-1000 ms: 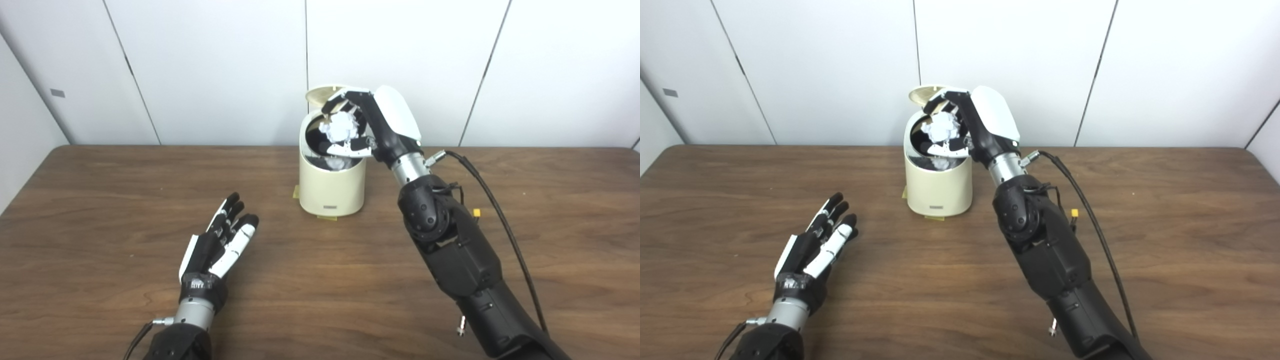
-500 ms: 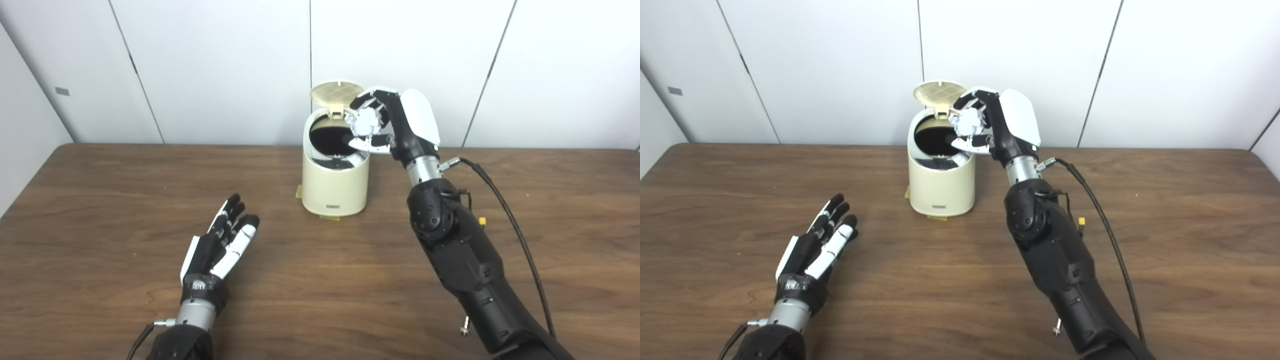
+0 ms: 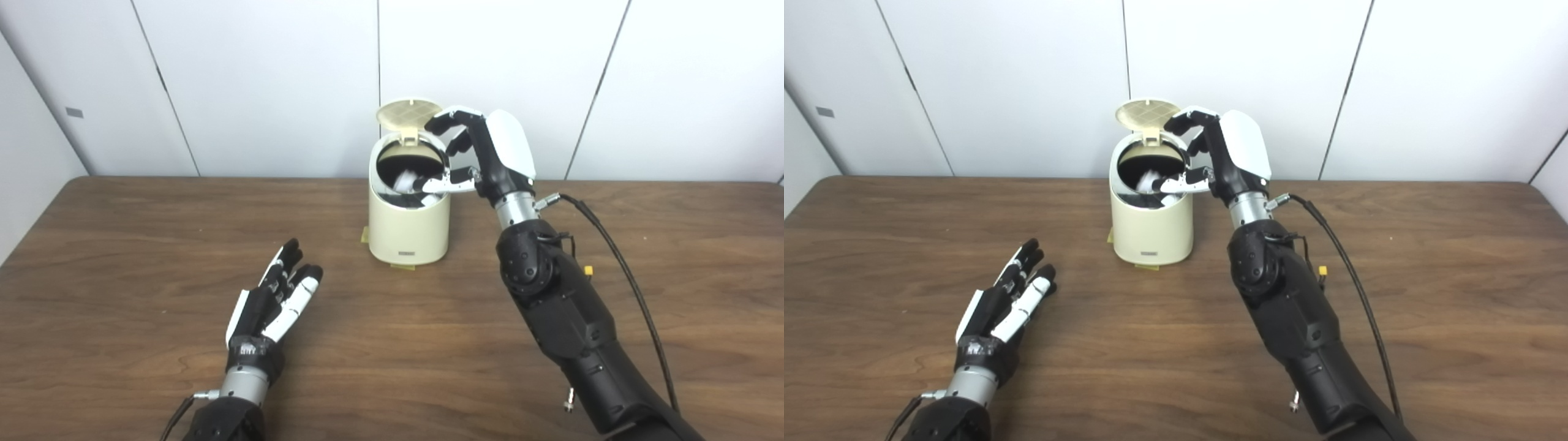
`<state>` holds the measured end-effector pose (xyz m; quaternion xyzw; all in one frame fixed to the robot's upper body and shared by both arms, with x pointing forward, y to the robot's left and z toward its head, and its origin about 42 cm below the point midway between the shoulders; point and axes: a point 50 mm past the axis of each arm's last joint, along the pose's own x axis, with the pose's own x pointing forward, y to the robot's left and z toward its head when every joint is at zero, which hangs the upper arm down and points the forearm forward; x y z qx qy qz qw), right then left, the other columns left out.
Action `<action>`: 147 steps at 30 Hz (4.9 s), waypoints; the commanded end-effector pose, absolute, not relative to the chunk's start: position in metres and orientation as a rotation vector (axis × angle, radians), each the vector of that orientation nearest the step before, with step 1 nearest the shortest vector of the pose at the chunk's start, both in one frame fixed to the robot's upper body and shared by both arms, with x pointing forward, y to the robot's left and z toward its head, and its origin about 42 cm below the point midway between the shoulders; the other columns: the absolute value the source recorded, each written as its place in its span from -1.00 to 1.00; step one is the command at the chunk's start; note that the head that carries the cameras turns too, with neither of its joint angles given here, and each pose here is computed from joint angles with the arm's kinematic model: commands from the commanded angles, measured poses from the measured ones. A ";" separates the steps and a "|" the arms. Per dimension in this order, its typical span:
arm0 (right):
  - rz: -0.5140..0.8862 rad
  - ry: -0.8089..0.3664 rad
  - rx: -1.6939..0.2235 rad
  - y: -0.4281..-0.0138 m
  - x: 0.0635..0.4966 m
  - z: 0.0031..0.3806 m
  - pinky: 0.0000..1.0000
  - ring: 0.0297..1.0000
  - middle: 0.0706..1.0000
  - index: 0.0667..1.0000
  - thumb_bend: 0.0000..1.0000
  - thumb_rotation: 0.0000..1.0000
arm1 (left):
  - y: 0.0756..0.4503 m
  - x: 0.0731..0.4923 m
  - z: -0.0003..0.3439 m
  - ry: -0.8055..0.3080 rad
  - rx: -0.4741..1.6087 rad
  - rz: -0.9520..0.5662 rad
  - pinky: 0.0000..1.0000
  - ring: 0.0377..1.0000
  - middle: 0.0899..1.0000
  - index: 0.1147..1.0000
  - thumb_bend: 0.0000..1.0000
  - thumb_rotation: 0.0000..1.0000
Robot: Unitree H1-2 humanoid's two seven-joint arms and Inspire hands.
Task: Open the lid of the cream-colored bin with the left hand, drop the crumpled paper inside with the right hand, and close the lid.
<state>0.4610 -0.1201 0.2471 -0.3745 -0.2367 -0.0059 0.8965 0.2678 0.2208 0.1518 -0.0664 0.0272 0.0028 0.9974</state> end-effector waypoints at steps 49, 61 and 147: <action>-0.081 -0.151 -0.393 -0.260 0.388 0.229 -0.02 -0.03 -0.11 -0.02 0.04 -1.00 | 0.213 0.372 0.207 -0.055 -0.051 -0.013 0.77 0.85 0.88 0.97 -0.06 0.07; 0.058 -0.038 -0.014 -0.232 0.345 0.181 0.72 0.91 0.97 0.86 0.19 0.66 | 0.204 0.438 0.269 -0.104 0.014 -0.167 0.96 0.97 0.95 0.90 -0.04 0.40; -0.026 0.002 -0.224 -0.242 0.324 0.155 0.62 0.90 0.92 1.00 0.24 1.00 | 0.150 0.427 0.222 -0.564 1.590 -0.307 0.90 0.99 0.93 0.35 -0.01 1.00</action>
